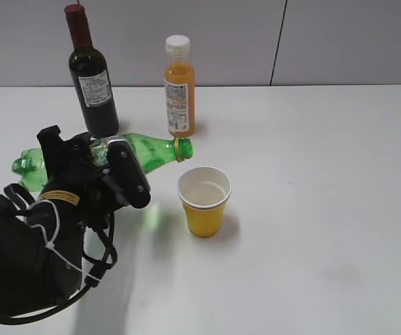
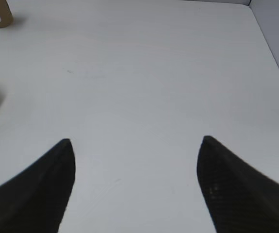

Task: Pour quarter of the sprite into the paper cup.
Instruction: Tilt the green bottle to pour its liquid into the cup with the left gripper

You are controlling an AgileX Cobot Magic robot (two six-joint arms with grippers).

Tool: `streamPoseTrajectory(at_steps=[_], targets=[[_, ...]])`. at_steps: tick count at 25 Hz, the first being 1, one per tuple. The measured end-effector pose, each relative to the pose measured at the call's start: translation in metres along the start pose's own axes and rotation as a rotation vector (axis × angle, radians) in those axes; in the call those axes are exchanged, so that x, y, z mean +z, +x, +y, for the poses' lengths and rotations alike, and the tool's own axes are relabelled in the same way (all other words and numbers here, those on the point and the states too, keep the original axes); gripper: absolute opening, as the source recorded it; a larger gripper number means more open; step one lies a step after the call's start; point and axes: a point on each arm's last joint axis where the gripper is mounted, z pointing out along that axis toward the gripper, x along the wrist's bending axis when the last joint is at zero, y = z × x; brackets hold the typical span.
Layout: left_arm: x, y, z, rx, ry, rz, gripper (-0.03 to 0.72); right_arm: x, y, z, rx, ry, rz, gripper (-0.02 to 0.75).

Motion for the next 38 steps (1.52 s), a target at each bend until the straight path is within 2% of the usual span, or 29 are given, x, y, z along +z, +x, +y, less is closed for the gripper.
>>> streamPoseTrajectory(at_steps=[25,38], targets=[[0.0000,0.0001,0.0027,0.183,-0.029,0.003,0.447,0.0000,0.0000,0.0000,0.001,0.000,0.000,0.591],[0.0000,0.0001,0.0028,0.233,-0.030,0.005,0.447,0.0000,0.0000,0.0000,0.001,0.000,0.000,0.591]])
